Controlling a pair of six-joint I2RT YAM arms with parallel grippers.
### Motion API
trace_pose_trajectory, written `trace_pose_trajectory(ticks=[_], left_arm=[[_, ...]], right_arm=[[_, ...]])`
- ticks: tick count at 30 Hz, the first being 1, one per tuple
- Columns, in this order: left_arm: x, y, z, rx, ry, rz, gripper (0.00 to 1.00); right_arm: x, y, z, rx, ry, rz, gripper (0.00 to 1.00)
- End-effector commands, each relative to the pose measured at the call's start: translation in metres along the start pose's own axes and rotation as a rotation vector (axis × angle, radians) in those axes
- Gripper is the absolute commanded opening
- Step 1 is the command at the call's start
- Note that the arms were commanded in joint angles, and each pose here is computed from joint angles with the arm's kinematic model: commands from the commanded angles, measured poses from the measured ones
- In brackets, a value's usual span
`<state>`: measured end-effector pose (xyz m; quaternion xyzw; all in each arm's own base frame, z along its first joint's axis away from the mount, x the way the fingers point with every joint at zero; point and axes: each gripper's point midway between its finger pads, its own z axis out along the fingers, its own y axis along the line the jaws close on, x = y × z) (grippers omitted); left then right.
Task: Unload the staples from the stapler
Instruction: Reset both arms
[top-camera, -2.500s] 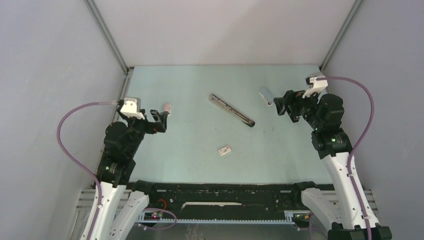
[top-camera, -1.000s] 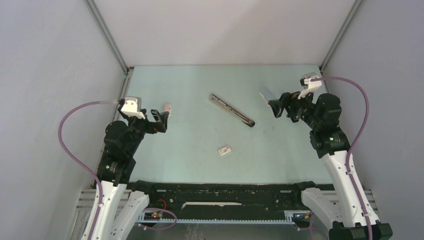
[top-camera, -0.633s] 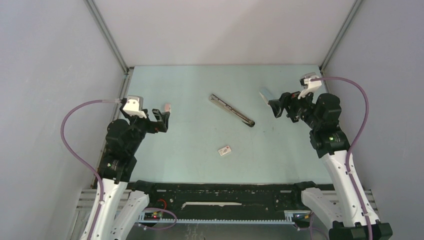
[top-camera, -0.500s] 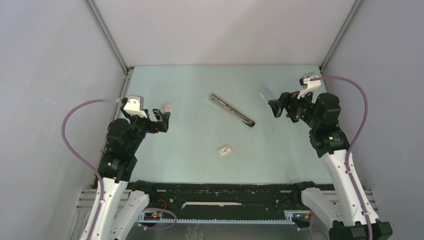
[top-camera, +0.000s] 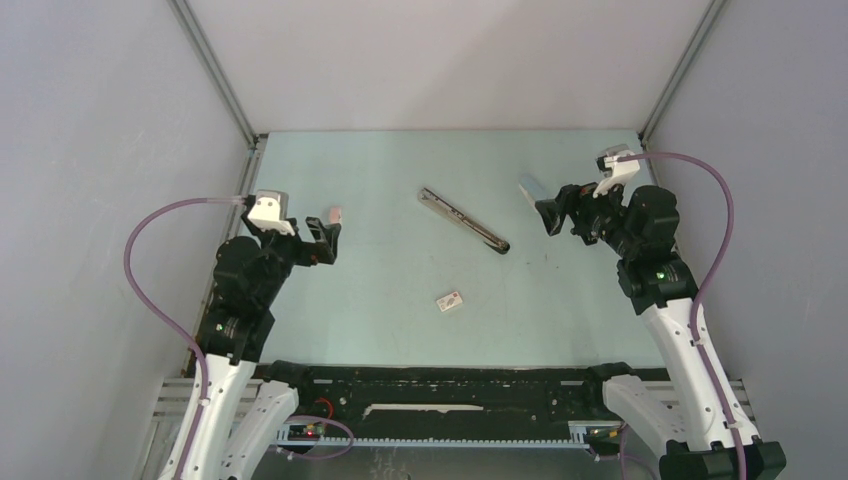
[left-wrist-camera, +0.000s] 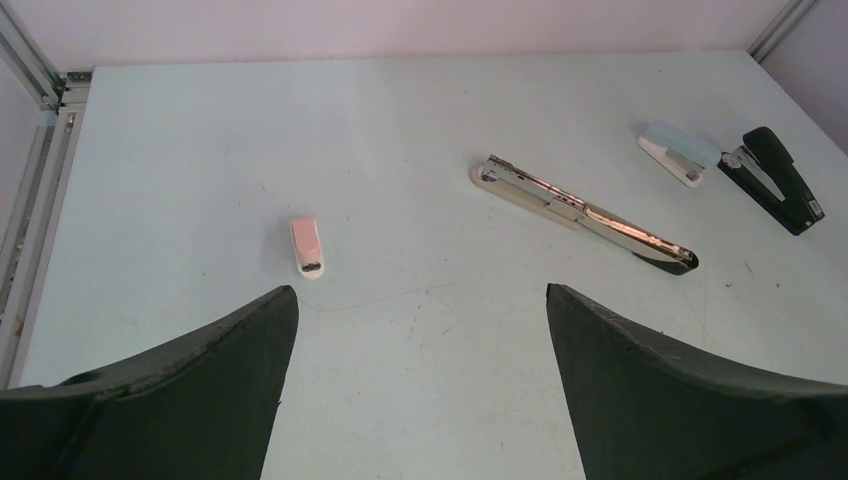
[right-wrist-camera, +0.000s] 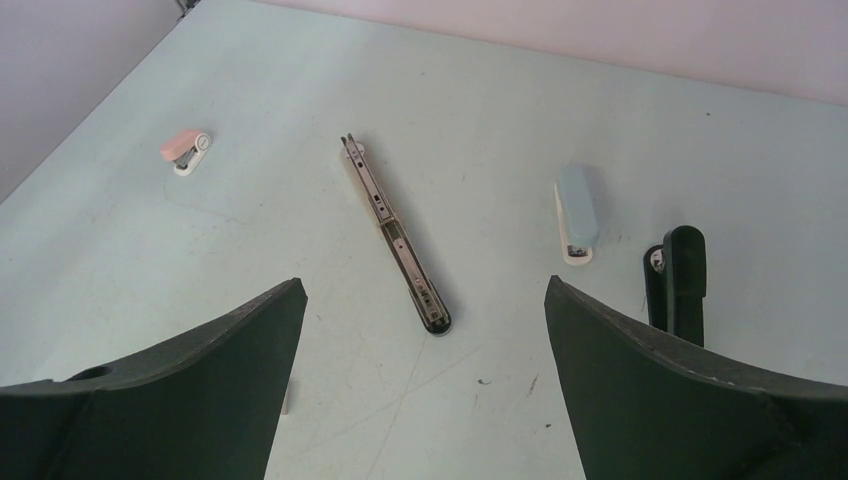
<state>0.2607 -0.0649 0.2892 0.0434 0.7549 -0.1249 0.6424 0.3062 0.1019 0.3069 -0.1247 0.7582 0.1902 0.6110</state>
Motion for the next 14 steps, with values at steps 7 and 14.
trace_pose_trajectory(ticks=[7, 14], left_arm=[[0.0025, 0.0011, 0.004, 0.004, -0.007, -0.004, 1.0], [0.0018, 0.0006, 0.0036, 0.006, -0.009, -0.004, 1.0]], right_arm=[[-0.0115, 0.0011, -0.0017, 0.0, -0.04, -0.03, 1.0], [-0.0133, -0.0006, -0.0047, 0.011, -0.04, -0.042, 1.0]])
